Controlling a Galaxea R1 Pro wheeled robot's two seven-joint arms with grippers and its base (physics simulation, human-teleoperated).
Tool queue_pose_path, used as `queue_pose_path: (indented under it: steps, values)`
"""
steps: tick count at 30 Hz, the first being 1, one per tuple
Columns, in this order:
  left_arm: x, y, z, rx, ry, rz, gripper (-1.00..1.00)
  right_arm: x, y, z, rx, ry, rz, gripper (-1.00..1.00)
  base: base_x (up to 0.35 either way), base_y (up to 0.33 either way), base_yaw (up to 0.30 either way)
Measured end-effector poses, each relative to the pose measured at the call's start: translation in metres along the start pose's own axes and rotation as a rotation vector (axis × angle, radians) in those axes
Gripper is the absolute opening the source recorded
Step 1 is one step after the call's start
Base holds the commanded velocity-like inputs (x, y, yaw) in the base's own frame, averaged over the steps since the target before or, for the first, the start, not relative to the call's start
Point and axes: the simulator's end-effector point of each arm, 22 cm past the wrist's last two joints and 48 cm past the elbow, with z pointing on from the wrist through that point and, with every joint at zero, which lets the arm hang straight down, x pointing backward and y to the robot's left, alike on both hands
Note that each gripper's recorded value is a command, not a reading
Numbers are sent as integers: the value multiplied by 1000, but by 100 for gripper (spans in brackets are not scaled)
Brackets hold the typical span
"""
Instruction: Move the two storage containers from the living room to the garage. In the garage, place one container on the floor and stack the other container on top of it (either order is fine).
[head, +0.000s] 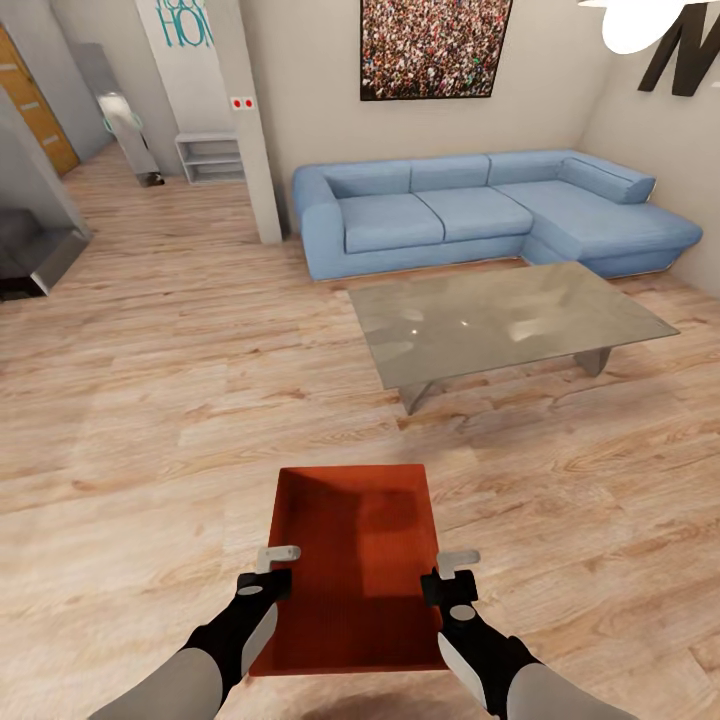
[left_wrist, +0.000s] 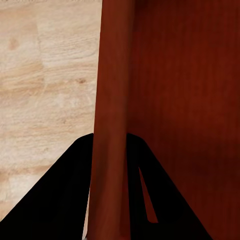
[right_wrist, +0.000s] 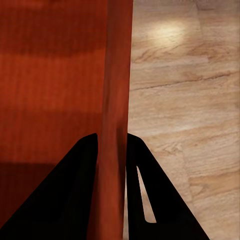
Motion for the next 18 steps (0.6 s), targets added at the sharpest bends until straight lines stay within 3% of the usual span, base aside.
queue_pose_path:
  steps: [5,18]
  values:
    - [0,0,0,1,0,3,-100,0,0,0,0,0,-1,-100,144,104,0]
    - [0,0,0,2,0,4,-100,0,0,0,0,0,-1,-100,282,202,0]
